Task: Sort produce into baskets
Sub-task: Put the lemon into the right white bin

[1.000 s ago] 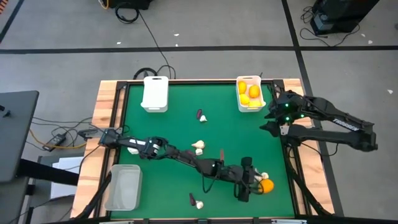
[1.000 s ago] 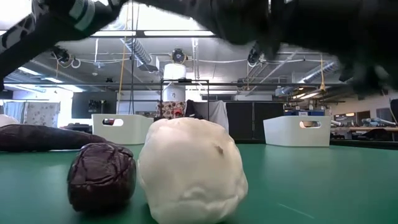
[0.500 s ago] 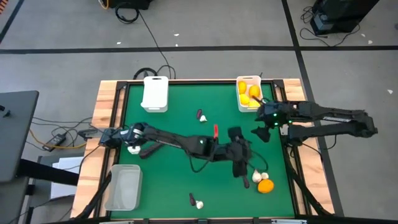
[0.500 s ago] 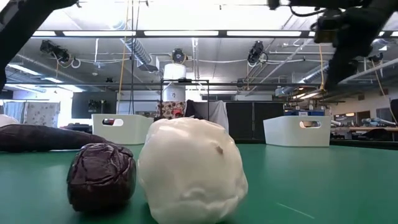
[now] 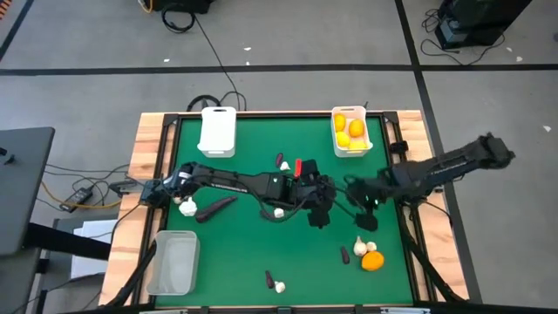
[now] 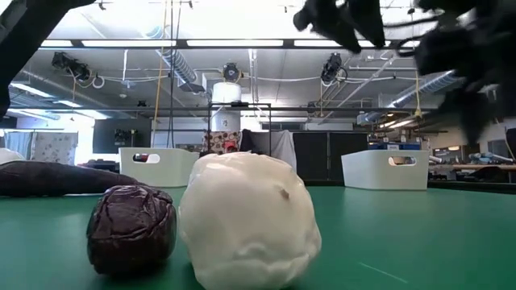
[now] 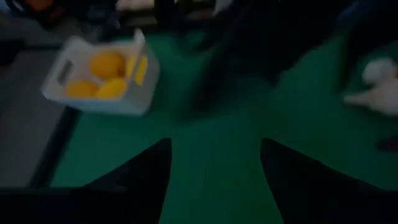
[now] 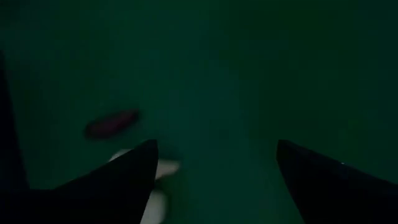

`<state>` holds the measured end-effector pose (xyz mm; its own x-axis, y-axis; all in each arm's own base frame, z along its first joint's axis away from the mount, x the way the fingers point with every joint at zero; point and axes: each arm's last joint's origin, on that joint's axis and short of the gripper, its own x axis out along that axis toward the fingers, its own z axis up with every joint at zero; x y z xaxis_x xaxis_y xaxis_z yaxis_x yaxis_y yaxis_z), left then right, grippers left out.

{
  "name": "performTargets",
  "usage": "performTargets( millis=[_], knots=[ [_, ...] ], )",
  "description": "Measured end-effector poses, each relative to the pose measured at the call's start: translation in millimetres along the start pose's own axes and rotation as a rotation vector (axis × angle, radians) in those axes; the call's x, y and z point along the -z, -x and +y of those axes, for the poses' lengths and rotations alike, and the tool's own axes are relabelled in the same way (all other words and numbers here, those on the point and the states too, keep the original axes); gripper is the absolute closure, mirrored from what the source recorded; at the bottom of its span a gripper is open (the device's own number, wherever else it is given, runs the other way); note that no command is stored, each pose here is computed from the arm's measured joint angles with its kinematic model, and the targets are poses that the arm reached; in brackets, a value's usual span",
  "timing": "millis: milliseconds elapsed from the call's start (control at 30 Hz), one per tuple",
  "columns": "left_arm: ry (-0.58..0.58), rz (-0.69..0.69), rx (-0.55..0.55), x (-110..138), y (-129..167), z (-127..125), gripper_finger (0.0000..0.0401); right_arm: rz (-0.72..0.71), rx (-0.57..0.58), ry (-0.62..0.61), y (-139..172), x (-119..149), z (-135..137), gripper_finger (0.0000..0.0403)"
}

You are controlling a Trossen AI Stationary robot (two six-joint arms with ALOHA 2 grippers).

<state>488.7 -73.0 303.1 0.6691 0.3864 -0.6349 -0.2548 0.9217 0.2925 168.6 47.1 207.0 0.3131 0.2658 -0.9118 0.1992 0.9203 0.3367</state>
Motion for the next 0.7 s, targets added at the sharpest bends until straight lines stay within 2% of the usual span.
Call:
performTargets(
  millis=[233, 367, 700],
  knots=[
    [0.032, 0.102, 0.018, 39, -43, -7, 0.0148, 0.122, -0.044, 0.099, -13, 40, 49, 0.0068],
    [0.081, 0.12, 0.058, 58, -58, -16, 0.0148, 0.114, -0.074, 0.143, -18, 59, 70, 0.0068],
    [0.065, 0.101, 0.114, 69, -58, -38, 0.0148, 0.099, -0.065, 0.233, -51, 83, 103, 0.0068]
  ],
)
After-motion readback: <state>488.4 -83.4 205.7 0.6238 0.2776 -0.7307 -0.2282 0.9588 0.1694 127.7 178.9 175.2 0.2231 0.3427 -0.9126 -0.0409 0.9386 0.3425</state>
